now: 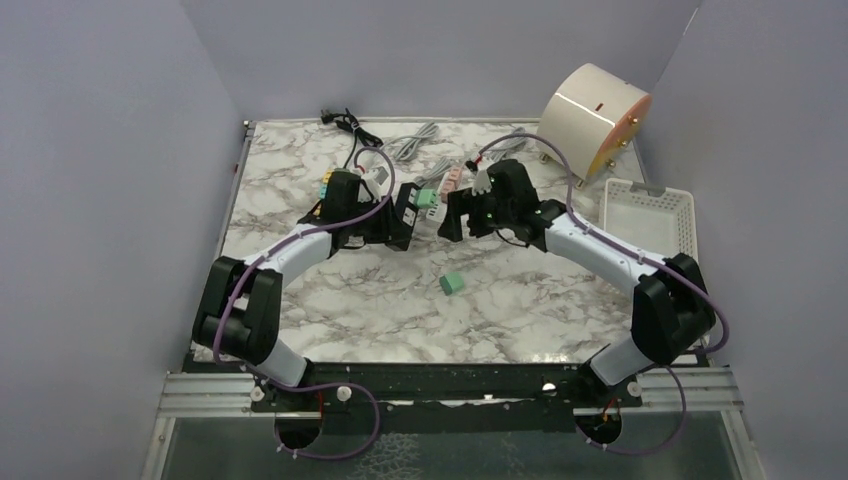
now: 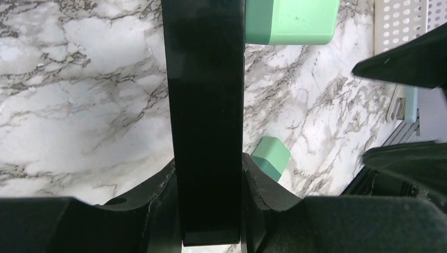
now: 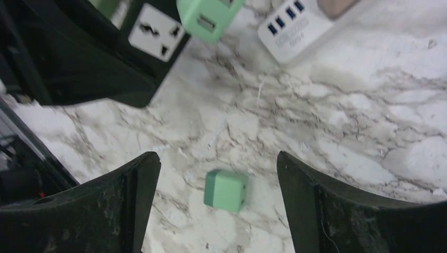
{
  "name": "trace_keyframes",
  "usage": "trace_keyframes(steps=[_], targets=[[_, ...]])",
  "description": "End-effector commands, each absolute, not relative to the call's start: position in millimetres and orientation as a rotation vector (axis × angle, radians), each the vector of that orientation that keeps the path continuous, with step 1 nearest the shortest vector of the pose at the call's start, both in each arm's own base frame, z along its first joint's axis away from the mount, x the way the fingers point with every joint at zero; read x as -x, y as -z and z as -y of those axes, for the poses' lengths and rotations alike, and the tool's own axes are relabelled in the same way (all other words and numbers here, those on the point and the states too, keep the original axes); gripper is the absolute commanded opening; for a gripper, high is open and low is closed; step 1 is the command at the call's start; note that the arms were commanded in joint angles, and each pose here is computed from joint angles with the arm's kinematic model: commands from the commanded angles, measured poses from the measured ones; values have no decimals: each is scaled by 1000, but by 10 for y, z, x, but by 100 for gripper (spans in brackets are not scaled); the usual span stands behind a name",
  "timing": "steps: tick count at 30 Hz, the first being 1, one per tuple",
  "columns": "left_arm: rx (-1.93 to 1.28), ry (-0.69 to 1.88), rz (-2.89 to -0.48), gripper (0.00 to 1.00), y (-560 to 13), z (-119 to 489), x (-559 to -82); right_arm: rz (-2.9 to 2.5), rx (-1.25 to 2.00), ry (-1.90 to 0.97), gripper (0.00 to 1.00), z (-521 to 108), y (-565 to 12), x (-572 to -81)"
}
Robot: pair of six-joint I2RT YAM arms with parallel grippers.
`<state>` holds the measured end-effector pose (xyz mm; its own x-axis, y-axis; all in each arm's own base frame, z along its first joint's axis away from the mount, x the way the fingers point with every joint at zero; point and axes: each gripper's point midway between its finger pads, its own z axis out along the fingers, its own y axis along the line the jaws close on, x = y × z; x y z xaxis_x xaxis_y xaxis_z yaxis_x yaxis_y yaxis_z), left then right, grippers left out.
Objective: Pull the plug off the socket
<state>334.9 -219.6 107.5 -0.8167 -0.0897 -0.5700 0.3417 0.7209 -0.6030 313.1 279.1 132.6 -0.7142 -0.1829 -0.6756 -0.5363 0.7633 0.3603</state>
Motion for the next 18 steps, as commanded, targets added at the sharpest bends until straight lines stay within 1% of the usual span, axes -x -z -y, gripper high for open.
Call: trace_keyframes(steps=[1, 3, 8, 12, 18], targets=[[-251, 967, -2174, 0, -1466, 2207, -3447, -2113, 314, -835, 85, -2968, -1934, -3503], [-250, 969, -2160, 0, -1493, 2205, -3436, -2093, 240, -917, 83, -3059, -2019, -3556], [-258, 1026, -2110, 0, -1614, 2255, -3387, -2141, 116, -1017, 76, -3271, -1892, -3720], [-269, 1052, -2099, 0, -1642, 2279, -3353, -2064, 91, -1088, 73, -3377, -1975, -3827], [-319, 1118, -2050, 0, -1756, 2353, -3294, -2076, 95, -1106, 66, -3496, -1898, -3951]])
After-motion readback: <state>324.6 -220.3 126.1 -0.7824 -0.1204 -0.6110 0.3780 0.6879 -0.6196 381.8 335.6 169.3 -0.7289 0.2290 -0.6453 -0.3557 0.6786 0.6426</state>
